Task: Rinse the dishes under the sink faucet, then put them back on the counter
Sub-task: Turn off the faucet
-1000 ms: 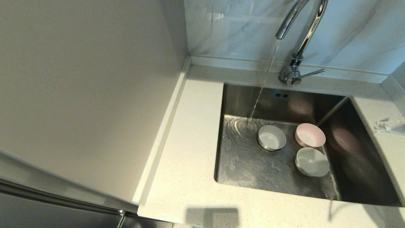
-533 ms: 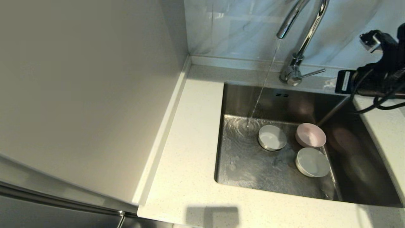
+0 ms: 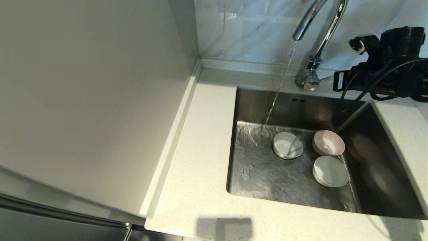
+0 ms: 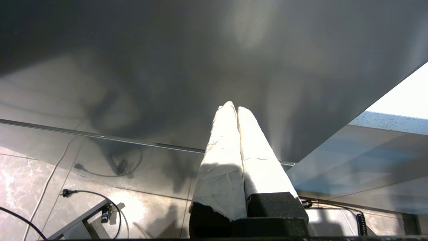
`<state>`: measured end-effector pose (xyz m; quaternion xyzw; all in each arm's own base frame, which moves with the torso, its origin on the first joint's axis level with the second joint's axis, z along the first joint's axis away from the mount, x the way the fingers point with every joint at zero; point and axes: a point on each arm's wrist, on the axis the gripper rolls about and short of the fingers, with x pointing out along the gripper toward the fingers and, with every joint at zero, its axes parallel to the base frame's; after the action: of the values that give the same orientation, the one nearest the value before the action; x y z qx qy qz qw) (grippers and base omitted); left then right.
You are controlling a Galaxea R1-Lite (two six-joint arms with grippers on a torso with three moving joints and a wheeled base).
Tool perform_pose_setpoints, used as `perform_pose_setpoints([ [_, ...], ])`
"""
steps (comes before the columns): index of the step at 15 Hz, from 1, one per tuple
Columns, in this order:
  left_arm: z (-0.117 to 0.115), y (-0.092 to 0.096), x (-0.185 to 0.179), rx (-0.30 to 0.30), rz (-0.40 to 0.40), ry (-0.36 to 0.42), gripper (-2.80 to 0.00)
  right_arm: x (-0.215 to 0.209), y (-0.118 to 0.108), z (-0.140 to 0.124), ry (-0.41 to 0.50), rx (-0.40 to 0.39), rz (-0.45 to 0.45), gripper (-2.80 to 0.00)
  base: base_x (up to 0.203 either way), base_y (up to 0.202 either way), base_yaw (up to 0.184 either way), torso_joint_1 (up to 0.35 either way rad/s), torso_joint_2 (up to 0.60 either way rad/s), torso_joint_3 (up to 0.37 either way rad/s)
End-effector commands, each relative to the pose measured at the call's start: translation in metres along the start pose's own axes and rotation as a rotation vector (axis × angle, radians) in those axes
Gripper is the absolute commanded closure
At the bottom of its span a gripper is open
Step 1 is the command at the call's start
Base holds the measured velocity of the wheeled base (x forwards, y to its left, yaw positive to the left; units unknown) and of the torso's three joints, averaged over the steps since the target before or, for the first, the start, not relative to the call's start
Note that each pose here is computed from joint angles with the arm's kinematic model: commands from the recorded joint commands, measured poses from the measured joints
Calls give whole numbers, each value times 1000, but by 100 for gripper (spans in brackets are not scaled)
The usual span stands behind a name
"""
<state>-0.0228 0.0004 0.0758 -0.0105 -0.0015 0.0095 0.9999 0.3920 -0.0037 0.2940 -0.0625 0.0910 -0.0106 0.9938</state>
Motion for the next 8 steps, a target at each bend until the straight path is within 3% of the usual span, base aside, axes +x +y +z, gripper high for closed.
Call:
perform_pose_setpoints([
  [1,0,0,0,0,1,-5,0,16,-6,-5,5,-4,-17,0,0,0,0,0,0,0],
  [8,0,0,0,0,1,-3,0,34,-12,-9,0,-4,-26,0,0,0,0,0,0,0],
])
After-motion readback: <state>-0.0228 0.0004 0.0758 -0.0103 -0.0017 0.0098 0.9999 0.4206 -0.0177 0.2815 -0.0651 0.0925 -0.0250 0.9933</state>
